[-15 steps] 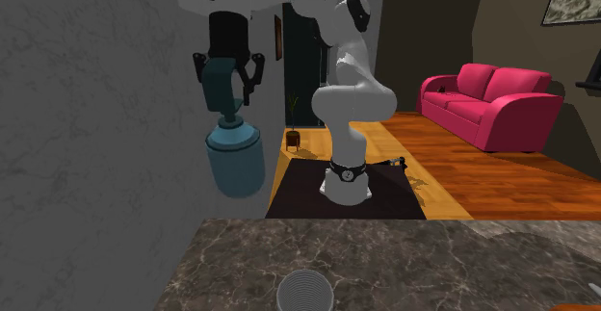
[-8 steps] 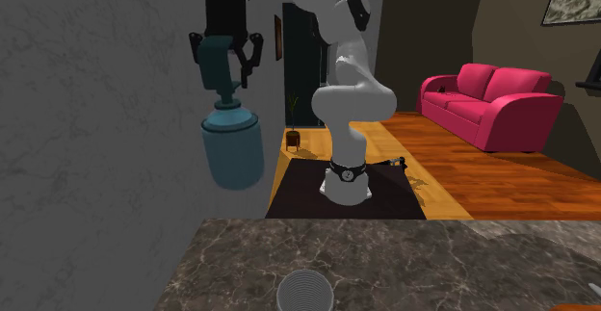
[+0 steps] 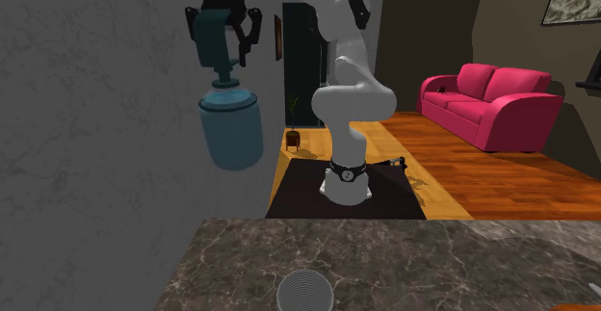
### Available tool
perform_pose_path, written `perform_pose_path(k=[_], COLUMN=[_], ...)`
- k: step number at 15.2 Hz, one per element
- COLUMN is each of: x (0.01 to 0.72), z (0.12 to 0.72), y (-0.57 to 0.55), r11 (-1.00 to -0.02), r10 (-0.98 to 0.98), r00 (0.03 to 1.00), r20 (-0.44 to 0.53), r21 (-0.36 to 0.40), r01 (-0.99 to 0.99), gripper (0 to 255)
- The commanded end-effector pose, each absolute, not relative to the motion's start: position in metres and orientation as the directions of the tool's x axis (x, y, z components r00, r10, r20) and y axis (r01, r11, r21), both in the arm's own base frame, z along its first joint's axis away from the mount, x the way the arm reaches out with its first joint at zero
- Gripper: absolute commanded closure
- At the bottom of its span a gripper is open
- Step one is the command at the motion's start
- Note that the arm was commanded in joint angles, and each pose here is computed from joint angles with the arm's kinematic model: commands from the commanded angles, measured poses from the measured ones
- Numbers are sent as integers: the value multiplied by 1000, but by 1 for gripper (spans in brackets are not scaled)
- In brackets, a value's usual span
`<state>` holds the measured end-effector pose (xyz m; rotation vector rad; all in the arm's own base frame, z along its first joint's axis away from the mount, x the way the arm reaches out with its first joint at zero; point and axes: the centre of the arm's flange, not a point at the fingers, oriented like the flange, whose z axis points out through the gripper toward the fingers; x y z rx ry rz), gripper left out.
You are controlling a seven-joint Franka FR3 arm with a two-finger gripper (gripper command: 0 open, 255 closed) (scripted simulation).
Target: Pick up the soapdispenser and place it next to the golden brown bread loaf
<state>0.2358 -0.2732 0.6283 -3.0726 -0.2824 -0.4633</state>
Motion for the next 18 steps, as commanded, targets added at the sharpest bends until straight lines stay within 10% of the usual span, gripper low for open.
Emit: perform_pose_path(k=[1,18], x=[236,236], z=[639,728], y=[-273,-273], r11=[-983,-983], r10=[175,175], r00=[939,939], r20=[295,295], r21=[6,6], r01=[182,182], gripper=[255,255])
